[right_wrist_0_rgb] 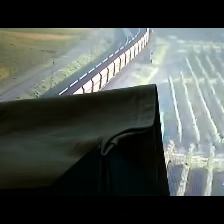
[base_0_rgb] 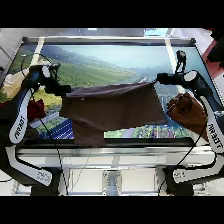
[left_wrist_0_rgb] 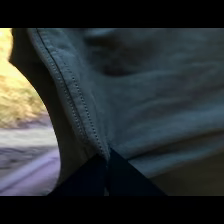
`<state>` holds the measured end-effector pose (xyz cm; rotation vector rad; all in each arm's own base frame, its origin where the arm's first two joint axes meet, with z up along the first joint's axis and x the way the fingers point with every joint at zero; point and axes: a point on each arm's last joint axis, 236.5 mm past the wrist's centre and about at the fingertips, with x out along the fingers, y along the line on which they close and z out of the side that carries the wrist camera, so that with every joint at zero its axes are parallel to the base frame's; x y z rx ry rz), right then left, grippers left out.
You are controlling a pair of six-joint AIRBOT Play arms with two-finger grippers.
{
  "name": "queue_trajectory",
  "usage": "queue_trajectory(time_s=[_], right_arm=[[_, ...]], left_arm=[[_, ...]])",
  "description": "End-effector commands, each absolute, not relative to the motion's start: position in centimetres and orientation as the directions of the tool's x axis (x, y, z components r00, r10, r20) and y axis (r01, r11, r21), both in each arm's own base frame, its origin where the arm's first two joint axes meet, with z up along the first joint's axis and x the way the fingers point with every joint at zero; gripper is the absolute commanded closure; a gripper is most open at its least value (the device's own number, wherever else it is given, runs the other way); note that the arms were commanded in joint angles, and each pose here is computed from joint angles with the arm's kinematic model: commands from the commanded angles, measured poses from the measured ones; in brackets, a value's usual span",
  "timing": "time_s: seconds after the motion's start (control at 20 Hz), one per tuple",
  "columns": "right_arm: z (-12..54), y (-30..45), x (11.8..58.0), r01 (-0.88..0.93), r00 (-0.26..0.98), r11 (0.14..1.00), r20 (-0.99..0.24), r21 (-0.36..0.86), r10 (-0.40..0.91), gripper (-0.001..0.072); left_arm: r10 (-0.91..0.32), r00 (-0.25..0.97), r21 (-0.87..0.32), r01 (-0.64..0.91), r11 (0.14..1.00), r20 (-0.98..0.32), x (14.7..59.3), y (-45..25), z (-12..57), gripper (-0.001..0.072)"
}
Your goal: Fold the shirts.
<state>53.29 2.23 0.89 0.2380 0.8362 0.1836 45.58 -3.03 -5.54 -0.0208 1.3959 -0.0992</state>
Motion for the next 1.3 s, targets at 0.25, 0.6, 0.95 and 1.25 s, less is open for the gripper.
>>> queue_trajectory(time_s=[0.25, 0.6, 0.95, 1.25], right_arm=[[-5.6, 3.2, 53.2, -0.016, 0.592, 0.951, -0.764, 0.309, 0.258, 0.0686], [-6.0, 3.9, 50.8, 0.021, 0.499, 0.928, -0.808, 0.372, 0.313, 0.0444], [5.1, -7.9, 42.7, 0.122, 0.485, 0.989, -0.875, 0.078, 0.01, 0.0418], [11.4, -8.3, 41.4, 0.169, 0.619, 0.969, -0.784, 0.182, 0.039, 0.0266]], left_arm=[[-0.175, 0.031, -0.173, 0.077, 0.982, -0.984, 41.8, -5.3, -7.7, 0.0695], [-0.179, 0.056, -0.174, 0.084, 0.981, -0.982, 42.5, -5.2, -6.5, 0.0501], [-0.16, 0.44, -0.086, 0.184, 0.979, -0.884, 43.2, -4.5, 12.1, 0.0376], [-0.16, 0.369, -0.107, 0.161, 0.981, -0.915, 31.1, -4.1, 6.0, 0.0376]])
